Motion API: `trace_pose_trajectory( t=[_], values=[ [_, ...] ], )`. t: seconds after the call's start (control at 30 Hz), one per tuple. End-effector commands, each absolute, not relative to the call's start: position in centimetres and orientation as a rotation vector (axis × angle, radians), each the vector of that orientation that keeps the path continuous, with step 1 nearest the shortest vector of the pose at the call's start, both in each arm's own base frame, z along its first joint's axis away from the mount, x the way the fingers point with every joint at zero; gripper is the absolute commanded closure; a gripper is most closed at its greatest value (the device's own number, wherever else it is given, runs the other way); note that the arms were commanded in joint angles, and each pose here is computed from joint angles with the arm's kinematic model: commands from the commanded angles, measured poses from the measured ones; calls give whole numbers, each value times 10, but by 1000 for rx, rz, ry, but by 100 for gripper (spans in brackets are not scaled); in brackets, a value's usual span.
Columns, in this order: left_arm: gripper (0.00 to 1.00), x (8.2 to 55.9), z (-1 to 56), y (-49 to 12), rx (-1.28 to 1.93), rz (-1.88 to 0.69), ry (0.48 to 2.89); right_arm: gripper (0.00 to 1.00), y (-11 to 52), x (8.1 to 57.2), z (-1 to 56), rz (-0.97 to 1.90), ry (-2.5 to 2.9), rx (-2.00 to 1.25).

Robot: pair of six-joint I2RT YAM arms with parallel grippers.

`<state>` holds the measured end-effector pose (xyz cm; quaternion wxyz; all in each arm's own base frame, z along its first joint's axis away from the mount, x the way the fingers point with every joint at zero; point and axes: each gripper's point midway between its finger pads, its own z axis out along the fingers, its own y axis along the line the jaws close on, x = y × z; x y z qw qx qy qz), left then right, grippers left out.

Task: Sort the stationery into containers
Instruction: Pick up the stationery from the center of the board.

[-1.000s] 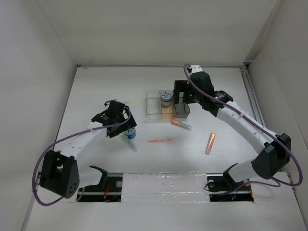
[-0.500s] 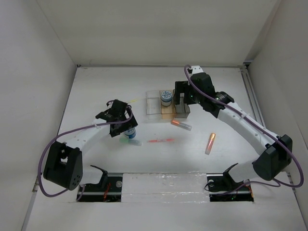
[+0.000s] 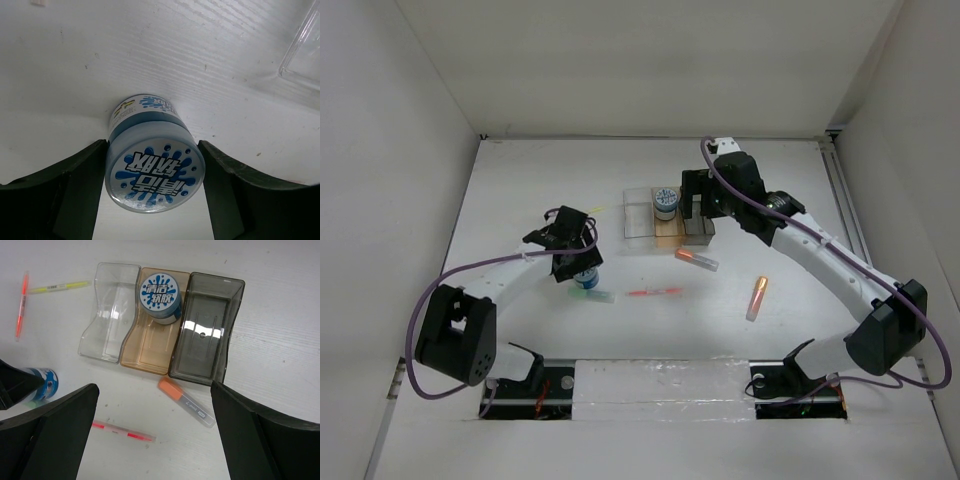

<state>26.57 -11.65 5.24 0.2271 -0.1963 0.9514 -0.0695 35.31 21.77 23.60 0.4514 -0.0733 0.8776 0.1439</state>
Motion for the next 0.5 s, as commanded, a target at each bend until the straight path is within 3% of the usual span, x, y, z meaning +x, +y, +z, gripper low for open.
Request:
trace_pose_trajectory(
  t=[0.0, 0.1, 0.13, 0.3, 0.47],
  values=[
    [38, 275, 63, -117, -527, -191, 2587, 0, 219, 357, 248, 370, 2122, -179],
    [55, 275, 63, -117, -527, -191, 2587, 0, 219, 357, 248, 370, 2122, -179],
    [69, 279, 69, -118, -525, -205, 2570, 0, 219, 357, 248, 370, 2122, -179],
    [99, 286, 91, -115, -542, -208, 2507, 0, 219, 357, 248, 370, 2122, -179],
    [100, 299, 123, -122, -491, -252, 2458, 0, 215, 357, 252, 374, 2115, -158]
  ],
)
